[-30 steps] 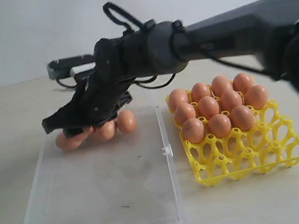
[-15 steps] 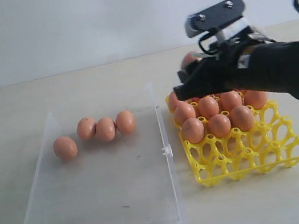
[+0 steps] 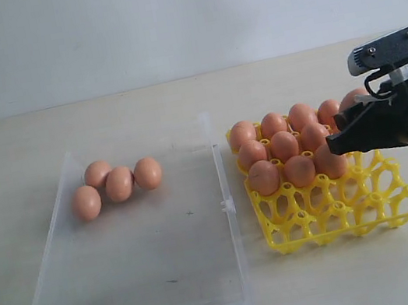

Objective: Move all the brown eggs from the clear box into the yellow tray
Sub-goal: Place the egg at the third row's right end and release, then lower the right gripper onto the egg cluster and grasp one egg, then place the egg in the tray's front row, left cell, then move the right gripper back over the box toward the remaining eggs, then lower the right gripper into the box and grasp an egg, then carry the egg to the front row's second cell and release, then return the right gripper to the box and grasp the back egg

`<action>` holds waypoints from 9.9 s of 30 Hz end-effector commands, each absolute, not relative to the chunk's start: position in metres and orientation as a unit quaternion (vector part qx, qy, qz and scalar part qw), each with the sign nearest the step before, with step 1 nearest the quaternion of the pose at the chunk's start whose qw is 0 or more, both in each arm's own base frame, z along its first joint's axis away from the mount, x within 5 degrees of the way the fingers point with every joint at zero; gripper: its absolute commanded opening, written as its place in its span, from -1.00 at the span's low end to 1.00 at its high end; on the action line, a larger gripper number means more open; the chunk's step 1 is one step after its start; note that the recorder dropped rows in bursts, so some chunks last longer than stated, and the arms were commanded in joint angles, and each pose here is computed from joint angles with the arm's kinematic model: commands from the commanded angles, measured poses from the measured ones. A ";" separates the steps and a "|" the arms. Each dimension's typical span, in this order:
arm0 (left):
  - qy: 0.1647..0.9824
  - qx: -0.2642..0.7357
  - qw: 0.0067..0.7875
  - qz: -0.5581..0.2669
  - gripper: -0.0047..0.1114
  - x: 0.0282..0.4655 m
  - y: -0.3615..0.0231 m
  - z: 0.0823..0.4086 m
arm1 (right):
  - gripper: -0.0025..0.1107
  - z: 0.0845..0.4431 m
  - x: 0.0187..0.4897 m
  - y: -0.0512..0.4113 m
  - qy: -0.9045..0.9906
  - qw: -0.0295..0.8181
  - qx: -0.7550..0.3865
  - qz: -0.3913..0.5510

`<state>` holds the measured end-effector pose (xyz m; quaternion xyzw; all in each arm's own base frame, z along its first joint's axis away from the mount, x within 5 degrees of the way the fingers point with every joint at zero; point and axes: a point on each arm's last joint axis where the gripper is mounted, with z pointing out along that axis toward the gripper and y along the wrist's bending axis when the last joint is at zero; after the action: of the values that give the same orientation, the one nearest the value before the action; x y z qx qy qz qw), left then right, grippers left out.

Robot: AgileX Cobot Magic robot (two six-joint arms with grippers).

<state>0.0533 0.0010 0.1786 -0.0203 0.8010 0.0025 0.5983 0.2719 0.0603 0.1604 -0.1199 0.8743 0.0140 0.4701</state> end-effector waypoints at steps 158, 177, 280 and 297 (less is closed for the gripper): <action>0.794 -0.018 0.607 -0.002 -0.92 0.053 0.000 0.181 | -0.27 0.174 0.241 0.162 0.876 0.426 -0.106 0.201; 0.794 -0.018 0.607 -0.002 -0.92 0.053 0.000 0.181 | 0.14 0.190 0.367 0.346 0.929 0.188 -0.100 0.304; 0.794 -0.018 0.607 -0.002 -0.92 0.053 0.000 0.181 | -0.96 0.257 0.281 0.202 0.864 0.398 -0.269 0.150; 0.794 -0.018 0.607 -0.002 -0.92 0.053 0.000 0.181 | 0.11 0.191 0.360 0.359 0.911 0.156 -0.330 0.192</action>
<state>0.0533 0.0010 0.1786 -0.0203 0.8010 0.0025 0.5983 0.3552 0.3498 0.1967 -0.3455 0.9024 0.1793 0.1849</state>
